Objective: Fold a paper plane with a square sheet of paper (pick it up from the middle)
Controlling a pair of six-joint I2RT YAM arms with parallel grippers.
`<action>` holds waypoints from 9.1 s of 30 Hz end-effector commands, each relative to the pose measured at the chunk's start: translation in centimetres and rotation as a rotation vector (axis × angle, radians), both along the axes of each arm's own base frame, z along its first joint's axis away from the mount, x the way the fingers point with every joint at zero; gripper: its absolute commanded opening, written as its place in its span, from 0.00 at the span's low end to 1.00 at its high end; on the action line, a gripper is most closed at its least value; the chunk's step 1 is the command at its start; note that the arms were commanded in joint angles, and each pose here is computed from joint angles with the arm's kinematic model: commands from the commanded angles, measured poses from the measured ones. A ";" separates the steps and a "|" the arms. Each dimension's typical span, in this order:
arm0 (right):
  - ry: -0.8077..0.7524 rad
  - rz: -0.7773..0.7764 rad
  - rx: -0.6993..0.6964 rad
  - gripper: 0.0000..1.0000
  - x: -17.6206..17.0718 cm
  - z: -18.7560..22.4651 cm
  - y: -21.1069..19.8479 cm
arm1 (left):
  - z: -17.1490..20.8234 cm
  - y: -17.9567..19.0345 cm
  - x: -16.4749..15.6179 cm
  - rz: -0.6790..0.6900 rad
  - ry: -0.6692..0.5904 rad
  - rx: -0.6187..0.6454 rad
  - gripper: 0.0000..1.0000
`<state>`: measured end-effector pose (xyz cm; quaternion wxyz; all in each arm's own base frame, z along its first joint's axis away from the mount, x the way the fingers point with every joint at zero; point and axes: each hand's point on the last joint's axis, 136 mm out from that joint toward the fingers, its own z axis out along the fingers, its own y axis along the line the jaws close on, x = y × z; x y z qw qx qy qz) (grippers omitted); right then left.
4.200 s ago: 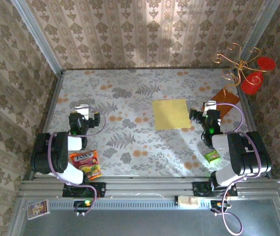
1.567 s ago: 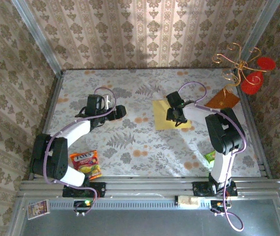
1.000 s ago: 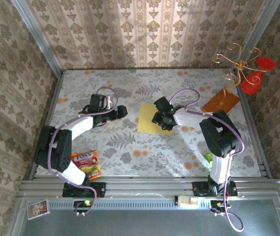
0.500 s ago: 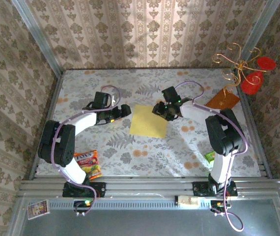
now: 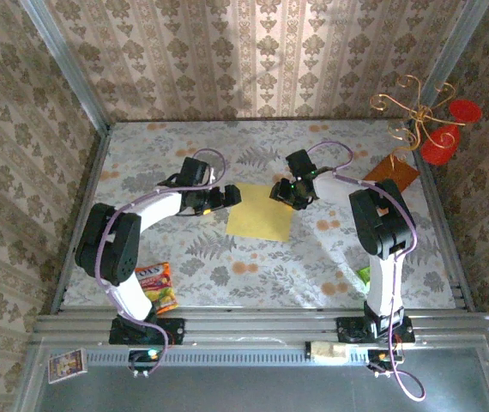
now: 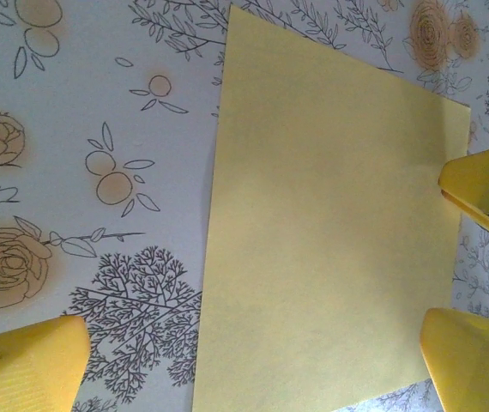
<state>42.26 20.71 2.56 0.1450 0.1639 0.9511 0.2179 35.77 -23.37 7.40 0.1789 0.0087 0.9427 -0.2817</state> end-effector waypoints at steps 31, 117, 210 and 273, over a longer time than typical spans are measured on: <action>-0.210 -0.187 -0.108 0.91 -5.3 3.7 -8.5 | -3.0 -7.4 -4.8 -0.466 0.081 0.548 0.93; -0.223 -0.254 -0.026 0.87 -5.3 4.9 -8.8 | 3.6 -9.6 -2.4 -0.203 0.080 -0.389 0.23; -0.191 -0.010 0.095 0.19 -4.1 5.3 -2.2 | -7.0 -3.5 -7.7 -0.394 0.207 0.226 0.37; -0.030 0.147 0.275 0.12 -7.8 1.2 6.7 | -10.5 -3.2 -8.9 -0.382 0.295 0.322 0.42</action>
